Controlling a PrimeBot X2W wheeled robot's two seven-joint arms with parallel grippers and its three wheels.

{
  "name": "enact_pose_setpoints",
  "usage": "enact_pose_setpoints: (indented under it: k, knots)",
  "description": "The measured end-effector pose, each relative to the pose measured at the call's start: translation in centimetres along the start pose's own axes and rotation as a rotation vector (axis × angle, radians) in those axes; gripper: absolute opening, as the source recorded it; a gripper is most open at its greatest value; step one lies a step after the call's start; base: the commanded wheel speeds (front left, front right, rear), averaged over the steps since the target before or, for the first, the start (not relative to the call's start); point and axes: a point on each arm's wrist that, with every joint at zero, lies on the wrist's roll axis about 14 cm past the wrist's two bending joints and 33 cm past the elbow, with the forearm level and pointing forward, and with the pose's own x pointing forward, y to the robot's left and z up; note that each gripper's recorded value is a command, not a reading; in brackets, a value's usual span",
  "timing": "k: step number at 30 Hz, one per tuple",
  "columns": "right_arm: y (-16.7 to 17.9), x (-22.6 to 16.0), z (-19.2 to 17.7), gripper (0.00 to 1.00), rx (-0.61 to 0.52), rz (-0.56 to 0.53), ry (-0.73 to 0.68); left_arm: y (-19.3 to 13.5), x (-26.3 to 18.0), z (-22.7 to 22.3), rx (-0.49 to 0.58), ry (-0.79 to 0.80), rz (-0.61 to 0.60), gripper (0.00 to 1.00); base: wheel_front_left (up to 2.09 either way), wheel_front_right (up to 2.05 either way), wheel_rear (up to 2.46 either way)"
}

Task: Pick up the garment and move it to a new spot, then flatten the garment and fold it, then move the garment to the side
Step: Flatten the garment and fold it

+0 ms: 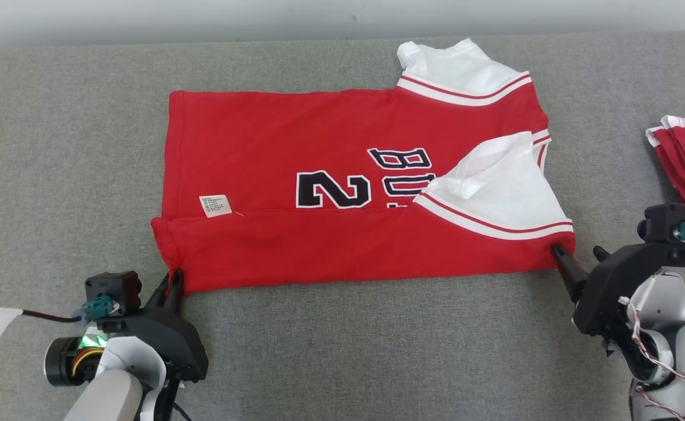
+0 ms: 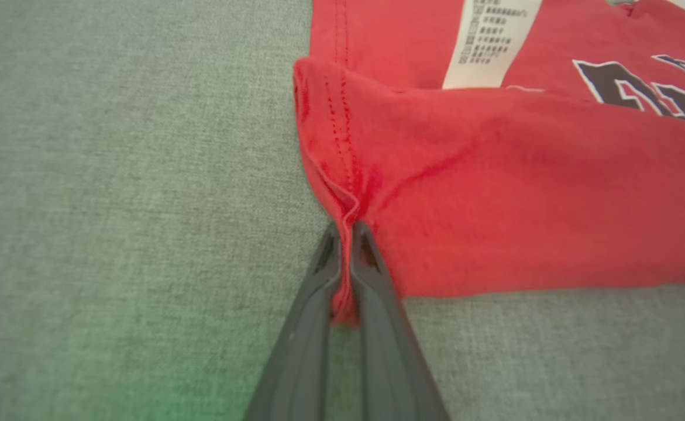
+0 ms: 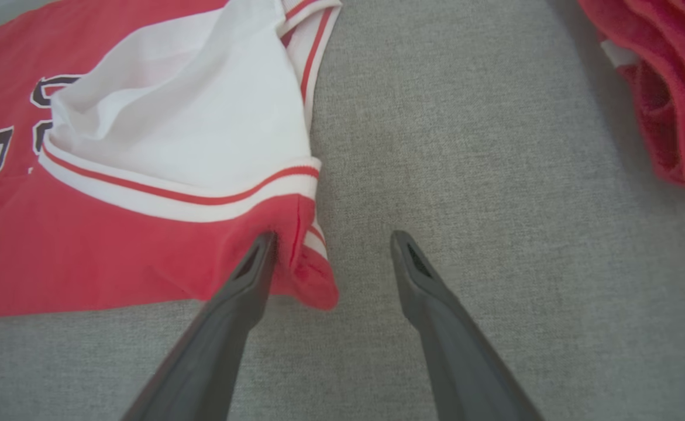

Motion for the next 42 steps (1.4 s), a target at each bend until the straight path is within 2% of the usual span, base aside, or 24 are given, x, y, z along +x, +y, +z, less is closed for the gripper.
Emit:
enact_pose_setpoints:
  k: [10,11,12,13,14,25,35,42]
  knots:
    - [1.6,2.2,-1.9,1.00,0.015,0.025,0.074,0.0,0.0,-0.1,-0.003,-0.008,0.003,0.00,0.00,0.00,0.00]
    - [1.6,2.3,-1.9,0.47,0.013,0.025,0.076,0.0,-0.1,-0.1,-0.005,-0.007,0.003,0.00,0.00,0.00,0.00]
    - [1.7,2.4,-1.9,0.19,0.010,0.028,0.079,0.0,-0.1,-0.1,-0.006,-0.007,0.004,0.00,0.00,0.00,0.00]
    - [1.9,2.4,-1.9,0.07,0.008,0.030,0.080,0.0,-0.2,-0.2,-0.007,-0.009,0.005,0.00,0.00,0.00,0.00]
    - [2.0,2.4,-1.9,0.00,0.006,0.033,0.080,0.0,-0.2,-0.2,-0.009,-0.012,0.006,0.00,0.00,0.00,0.00]
    - [1.2,-0.3,-0.9,0.00,-0.030,0.026,0.012,-0.2,-2.1,-0.8,-0.020,-0.042,0.005,0.00,0.00,0.00,0.00]
    - [-0.4,-5.9,-4.2,0.00,-0.055,-0.007,0.094,0.1,-5.3,-2.5,-0.002,-0.029,0.016,0.00,0.00,0.00,0.00]
    - [-0.1,-7.7,-7.3,0.00,-0.006,0.004,0.152,0.2,-7.0,-4.2,0.008,0.007,0.029,0.00,0.00,0.00,0.00]
